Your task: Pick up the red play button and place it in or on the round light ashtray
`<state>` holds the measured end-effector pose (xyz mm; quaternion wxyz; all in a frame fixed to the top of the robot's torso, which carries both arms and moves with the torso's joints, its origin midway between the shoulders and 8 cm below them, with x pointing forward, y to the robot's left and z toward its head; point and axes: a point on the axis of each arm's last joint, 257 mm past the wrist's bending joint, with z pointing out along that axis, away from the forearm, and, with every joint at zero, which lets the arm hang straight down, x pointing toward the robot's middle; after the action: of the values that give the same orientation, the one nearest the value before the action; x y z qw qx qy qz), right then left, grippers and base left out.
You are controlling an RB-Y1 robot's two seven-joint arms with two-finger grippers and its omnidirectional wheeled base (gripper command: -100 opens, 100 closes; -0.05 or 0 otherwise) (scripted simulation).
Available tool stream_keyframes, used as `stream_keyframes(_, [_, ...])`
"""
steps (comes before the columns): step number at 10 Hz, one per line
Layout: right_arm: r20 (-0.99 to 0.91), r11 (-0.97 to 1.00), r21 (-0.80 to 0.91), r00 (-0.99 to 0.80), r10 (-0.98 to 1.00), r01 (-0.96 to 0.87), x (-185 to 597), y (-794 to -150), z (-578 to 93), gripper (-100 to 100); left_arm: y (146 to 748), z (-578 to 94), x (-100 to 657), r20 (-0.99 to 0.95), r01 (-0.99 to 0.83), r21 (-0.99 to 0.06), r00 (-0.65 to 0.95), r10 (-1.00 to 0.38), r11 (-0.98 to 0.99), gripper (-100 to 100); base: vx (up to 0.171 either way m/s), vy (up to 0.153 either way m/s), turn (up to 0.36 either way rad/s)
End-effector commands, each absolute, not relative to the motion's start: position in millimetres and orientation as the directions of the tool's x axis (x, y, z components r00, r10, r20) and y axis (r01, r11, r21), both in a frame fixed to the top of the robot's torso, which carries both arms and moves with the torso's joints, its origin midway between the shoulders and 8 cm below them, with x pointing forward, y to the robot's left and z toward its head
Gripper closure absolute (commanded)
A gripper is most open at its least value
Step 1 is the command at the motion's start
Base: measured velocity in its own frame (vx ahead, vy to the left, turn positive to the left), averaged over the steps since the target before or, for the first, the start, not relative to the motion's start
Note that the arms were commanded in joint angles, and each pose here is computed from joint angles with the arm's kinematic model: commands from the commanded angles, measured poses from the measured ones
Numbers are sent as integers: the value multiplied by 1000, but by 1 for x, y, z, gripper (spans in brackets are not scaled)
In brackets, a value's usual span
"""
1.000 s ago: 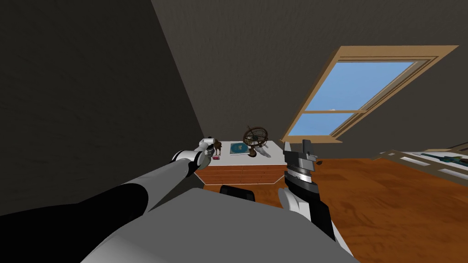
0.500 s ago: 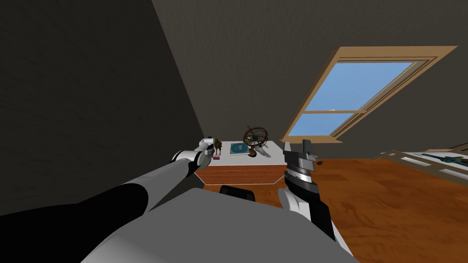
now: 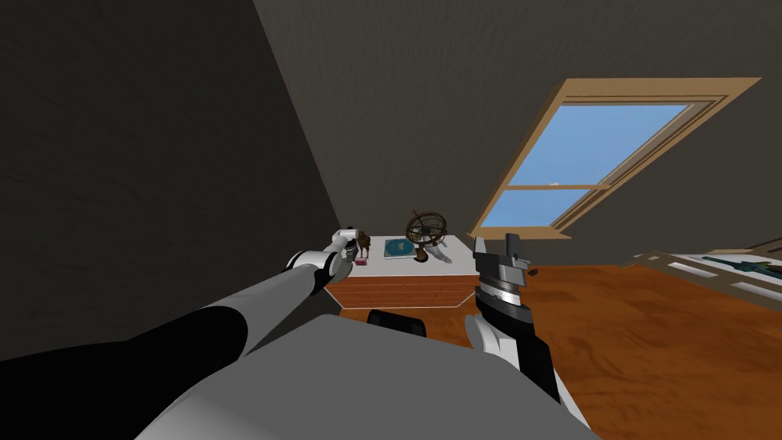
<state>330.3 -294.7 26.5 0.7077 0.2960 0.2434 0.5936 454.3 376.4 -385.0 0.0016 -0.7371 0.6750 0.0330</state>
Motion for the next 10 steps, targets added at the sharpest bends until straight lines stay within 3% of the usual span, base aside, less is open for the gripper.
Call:
stream_keyframes(1, [7,120,708,177,984,-696,330,-295,27,0,386,-372,457,-69,-995,44,86,-994,-89,100,-15,19,12])
stream_keyframes(10, [7,120,708,177,984,-696,330,-295,27,0,432,-305,464,-156,-993,54,93,-983,-103,100,-26,39,15])
